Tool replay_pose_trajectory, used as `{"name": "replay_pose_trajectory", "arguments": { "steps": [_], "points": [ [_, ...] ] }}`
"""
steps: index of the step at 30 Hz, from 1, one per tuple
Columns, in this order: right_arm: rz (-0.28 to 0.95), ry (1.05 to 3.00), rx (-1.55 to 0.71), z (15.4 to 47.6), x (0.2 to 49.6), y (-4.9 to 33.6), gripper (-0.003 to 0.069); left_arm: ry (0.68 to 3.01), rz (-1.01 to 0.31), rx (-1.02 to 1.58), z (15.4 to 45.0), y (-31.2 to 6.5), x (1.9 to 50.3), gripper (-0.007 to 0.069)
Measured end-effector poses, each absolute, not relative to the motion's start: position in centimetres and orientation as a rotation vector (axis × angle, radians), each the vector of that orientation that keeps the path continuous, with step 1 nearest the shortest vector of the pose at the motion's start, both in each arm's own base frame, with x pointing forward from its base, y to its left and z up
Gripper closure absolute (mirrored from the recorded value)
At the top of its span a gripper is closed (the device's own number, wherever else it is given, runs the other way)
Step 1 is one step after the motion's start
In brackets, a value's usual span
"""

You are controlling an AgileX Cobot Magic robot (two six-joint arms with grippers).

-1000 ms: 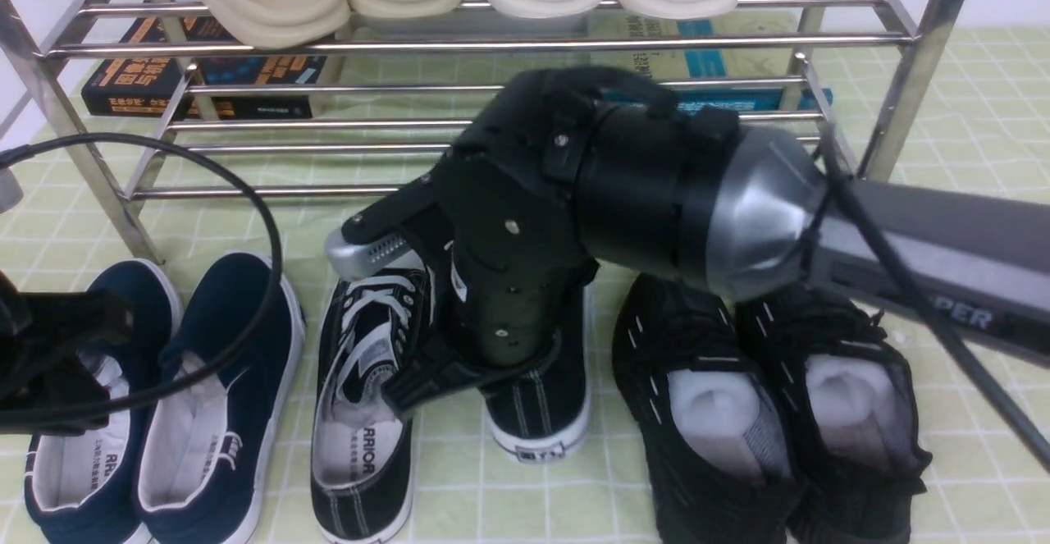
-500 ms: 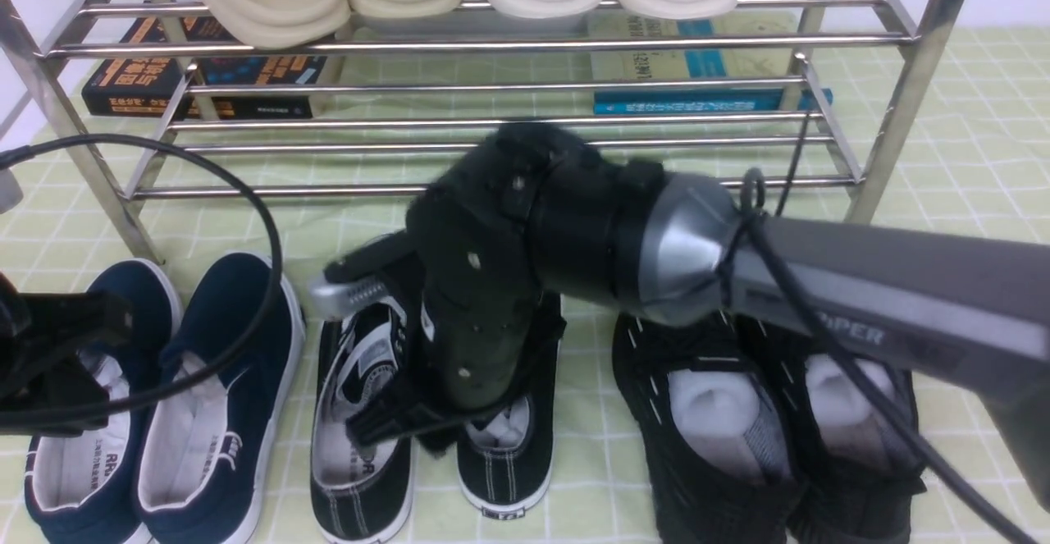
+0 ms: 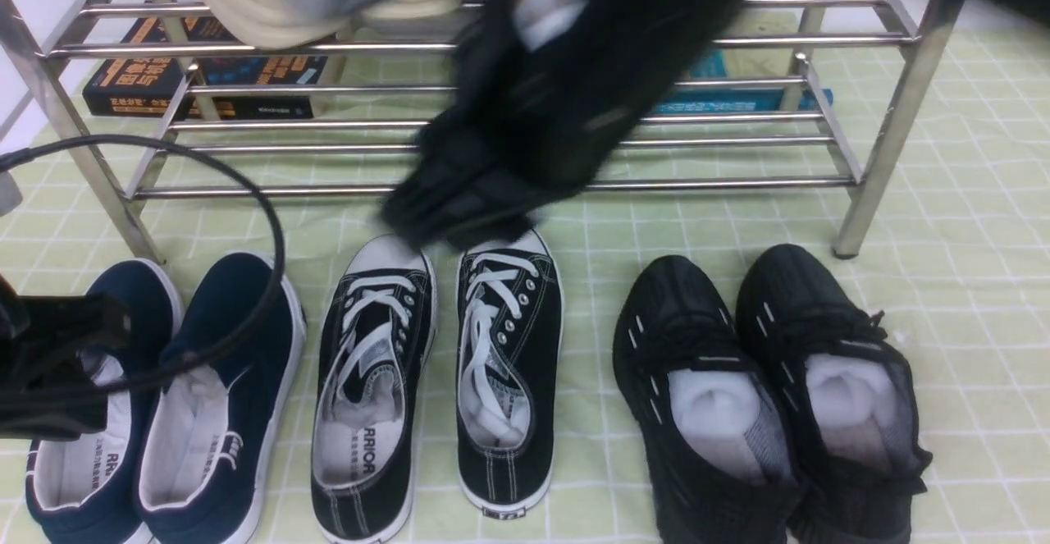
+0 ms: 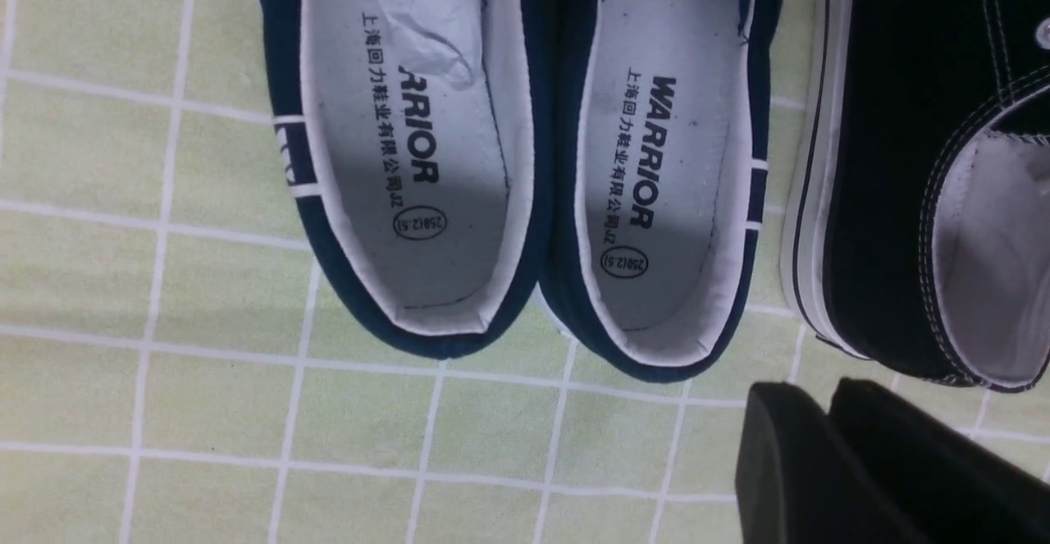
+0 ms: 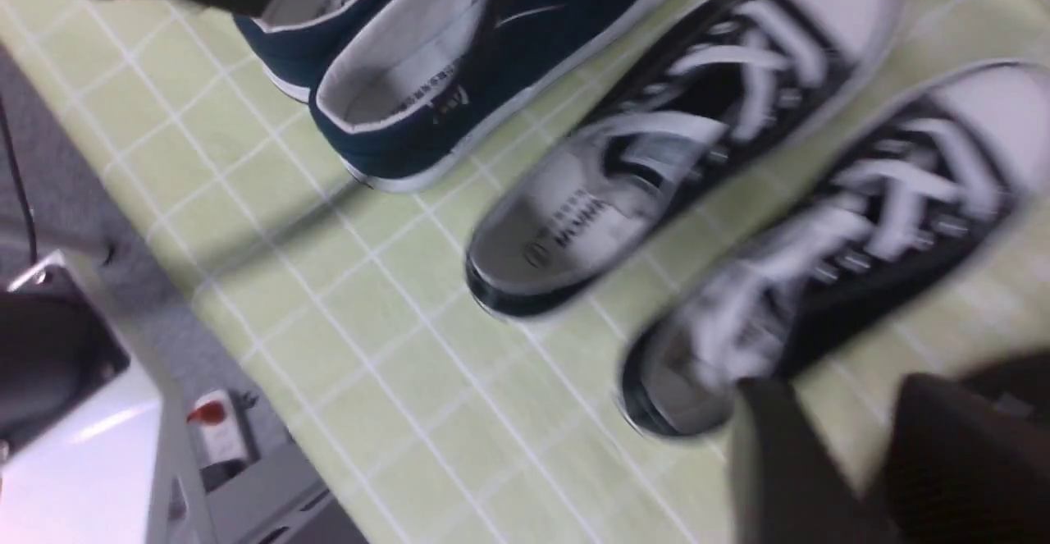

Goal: Take the shoes off the shelf with your hand from the green coffee tablecloth.

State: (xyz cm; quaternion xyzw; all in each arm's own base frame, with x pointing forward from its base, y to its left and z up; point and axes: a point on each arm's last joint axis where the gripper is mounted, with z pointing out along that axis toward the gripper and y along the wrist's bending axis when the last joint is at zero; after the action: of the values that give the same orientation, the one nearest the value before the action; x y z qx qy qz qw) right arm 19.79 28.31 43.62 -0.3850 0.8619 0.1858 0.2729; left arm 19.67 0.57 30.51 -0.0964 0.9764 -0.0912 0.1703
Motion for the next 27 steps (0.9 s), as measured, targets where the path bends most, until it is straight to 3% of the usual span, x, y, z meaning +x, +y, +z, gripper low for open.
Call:
{"name": "replay_pose_trajectory", "arguments": {
  "steps": [4,6,10,13,16,21,27],
  "points": [
    [0.46,2.251,-1.021,45.9,16.0,22.3,0.0647,2.777,-0.26,-0.274,30.5,0.6,19.6,0.0522],
    [0.441,2.241,-1.018,45.8,14.6,20.0,0.0671,2.779,-0.26,-0.274,30.5,0.6,19.6,0.0519],
    [0.426,2.211,-1.006,43.7,11.4,15.2,0.0673,2.781,-0.26,-0.274,30.5,0.6,19.6,0.0519],
    [0.473,2.107,-0.968,41.5,9.9,13.1,0.0673,2.784,-0.261,-0.273,30.5,0.6,19.6,0.0518],
    [0.568,1.923,-0.9,37.4,8.3,11.1,0.0673,2.786,-0.261,-0.273,30.5,0.5,19.6,0.0517],
    [0.666,1.731,-0.82,31.8,7.0,9.5,0.0671,2.789,-0.262,-0.273,30.5,0.5,19.5,0.0512],
    [0.73,1.596,-0.765,28.9,6.4,8.9,0.0666,2.81,-0.265,-0.272,30.4,0.5,19.4,0.0508]
  ]
}}
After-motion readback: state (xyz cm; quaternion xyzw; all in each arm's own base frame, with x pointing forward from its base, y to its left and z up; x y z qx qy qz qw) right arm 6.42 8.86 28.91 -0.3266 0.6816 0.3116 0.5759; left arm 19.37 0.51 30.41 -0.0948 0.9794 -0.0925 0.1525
